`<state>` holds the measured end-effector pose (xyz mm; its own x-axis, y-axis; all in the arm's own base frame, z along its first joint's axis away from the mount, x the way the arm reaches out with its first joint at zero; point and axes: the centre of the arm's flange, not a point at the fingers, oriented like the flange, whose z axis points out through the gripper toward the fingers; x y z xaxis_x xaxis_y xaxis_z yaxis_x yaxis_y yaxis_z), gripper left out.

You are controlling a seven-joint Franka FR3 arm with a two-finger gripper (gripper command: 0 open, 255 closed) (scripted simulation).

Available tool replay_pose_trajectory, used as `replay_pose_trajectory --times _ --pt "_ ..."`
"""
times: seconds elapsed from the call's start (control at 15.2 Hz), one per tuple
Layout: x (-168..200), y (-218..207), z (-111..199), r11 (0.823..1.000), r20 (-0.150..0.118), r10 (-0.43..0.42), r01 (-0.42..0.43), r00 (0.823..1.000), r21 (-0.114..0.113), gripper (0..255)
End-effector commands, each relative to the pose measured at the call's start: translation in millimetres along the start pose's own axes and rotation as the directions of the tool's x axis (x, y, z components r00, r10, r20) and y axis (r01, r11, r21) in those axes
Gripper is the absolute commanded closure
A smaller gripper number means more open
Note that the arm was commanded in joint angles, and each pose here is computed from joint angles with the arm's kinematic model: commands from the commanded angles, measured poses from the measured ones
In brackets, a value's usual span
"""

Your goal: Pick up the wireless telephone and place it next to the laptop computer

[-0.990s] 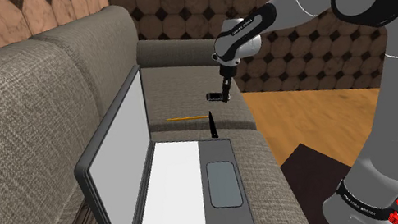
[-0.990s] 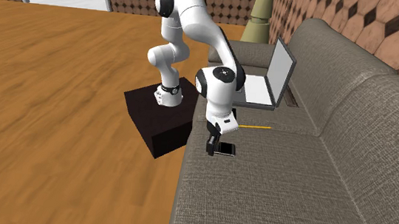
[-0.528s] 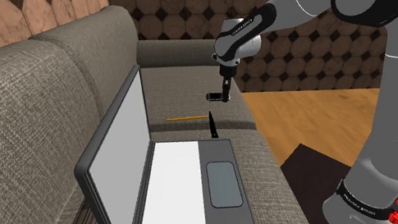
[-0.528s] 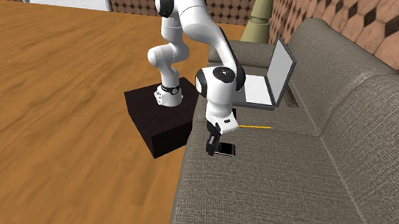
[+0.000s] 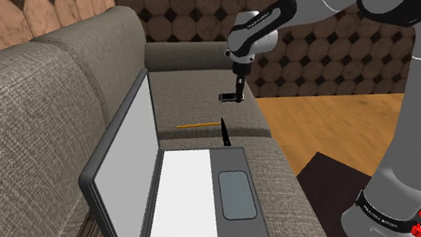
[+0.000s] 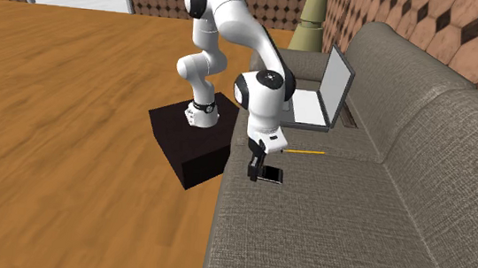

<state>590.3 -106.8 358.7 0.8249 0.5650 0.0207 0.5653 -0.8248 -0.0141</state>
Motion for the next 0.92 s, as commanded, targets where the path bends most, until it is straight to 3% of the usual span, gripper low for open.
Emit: replay_pose_trajectory --times 0.0,0.86 --pt "0.3 -1.2 -9.9 1.000 0.000 0.000 0.000 1.000 0.000 255" --pt "1.7 -2.2 -78.5 1.000 0.000 0.000 0.000 1.000 0.000 255"
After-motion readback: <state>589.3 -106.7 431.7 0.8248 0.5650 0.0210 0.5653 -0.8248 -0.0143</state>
